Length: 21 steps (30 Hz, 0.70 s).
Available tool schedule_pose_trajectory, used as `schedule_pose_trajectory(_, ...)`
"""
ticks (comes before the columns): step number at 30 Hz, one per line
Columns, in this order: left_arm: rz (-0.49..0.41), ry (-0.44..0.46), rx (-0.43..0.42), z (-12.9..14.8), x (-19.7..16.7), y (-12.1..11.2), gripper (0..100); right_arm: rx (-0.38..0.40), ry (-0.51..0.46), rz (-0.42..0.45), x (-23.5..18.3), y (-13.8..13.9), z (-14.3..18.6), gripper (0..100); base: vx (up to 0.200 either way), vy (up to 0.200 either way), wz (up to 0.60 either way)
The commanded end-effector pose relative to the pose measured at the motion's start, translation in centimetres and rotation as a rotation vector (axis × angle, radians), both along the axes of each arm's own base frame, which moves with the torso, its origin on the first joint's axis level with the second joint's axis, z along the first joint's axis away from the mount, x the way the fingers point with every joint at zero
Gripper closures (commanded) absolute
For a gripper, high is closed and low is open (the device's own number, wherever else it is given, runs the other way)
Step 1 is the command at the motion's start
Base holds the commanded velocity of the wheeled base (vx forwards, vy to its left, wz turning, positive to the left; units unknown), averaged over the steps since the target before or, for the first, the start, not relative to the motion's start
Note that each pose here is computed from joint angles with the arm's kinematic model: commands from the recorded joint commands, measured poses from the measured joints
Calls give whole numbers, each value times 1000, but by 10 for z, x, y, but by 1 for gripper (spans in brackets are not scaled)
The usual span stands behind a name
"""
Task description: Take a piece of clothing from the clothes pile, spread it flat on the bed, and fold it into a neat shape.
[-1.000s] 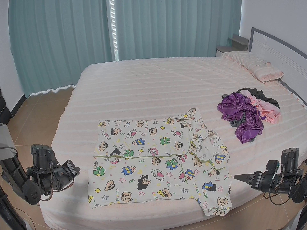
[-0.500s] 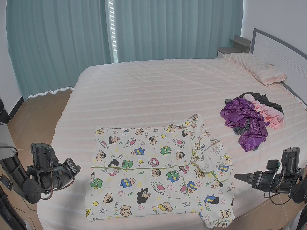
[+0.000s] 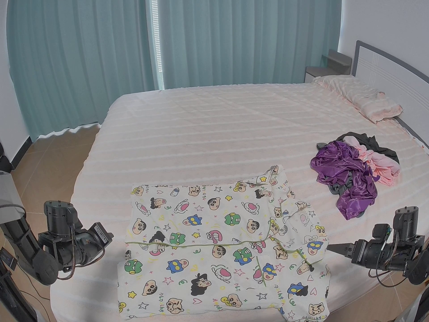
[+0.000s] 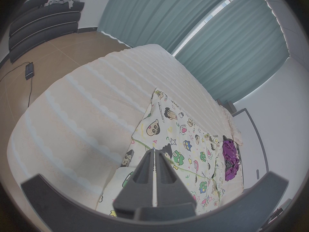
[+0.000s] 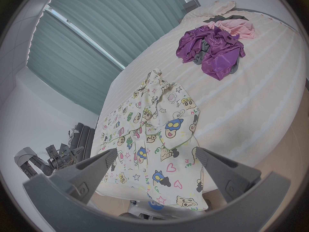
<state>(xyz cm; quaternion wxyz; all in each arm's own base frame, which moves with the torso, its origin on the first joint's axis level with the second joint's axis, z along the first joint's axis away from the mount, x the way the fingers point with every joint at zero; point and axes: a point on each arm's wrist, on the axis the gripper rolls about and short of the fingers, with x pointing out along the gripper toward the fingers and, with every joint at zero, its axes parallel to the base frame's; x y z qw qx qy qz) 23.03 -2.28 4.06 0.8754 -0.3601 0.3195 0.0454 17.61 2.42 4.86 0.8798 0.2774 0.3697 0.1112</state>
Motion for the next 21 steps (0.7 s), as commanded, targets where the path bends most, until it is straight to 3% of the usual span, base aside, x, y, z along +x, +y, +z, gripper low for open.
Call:
schedule_pose_trajectory(1, -4, 2, 0, -1, 0, -1, 0, -2, 13, 2, -3, 0, -2, 0, 0, 0, 0)
schedule_pose_trajectory(21, 11, 8, -109, 2, 1, -4, 0, 1, 7, 8, -3, 1, -1, 0, 0, 0, 0)
